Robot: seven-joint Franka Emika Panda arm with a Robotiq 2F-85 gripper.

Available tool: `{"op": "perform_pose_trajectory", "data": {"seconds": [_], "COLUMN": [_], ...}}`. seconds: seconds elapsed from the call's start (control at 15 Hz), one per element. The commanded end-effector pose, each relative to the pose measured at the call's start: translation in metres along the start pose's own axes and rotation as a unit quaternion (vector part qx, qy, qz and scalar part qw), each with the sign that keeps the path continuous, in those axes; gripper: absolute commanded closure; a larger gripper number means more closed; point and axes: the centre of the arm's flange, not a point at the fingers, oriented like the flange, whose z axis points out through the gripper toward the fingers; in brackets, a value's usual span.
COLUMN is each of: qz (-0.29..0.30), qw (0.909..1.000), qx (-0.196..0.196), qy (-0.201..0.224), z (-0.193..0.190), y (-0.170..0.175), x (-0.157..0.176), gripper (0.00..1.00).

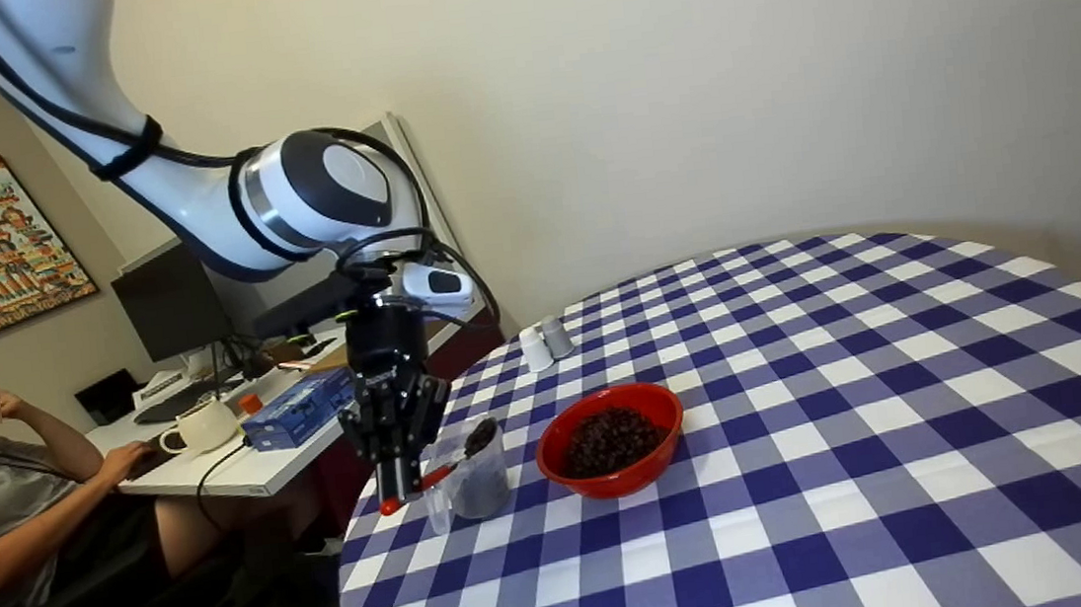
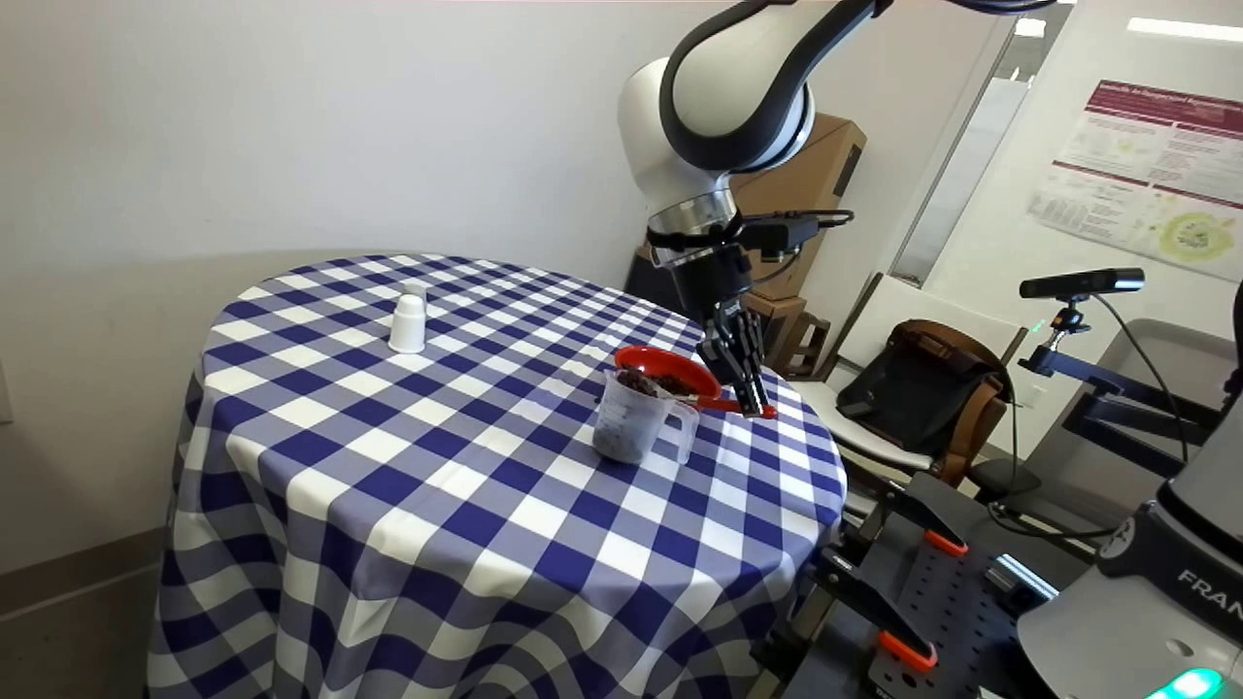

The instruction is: Pick up the spoon, take one spoon of objects from the red bowl and put it in the measuring cup

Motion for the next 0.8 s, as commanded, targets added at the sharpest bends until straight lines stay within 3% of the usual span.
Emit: {"op": "perform_pose_trajectory", "data": {"seconds": [0.0,0.4,0.73], "qz": [0.004,-0.016,-0.035], "qw": [0.9995,0.9971,0.9903], "qx": [-0.027,-0.058,-0.106], "qy": [0.019,0.046,0.082], "z": [-0.003,-0.016,-0.021], "y": [-0.005,-0.018,-0.028], "x": [0.000,-0.013,-0.026], "gripper": [0.95,0.95,0.95]}}
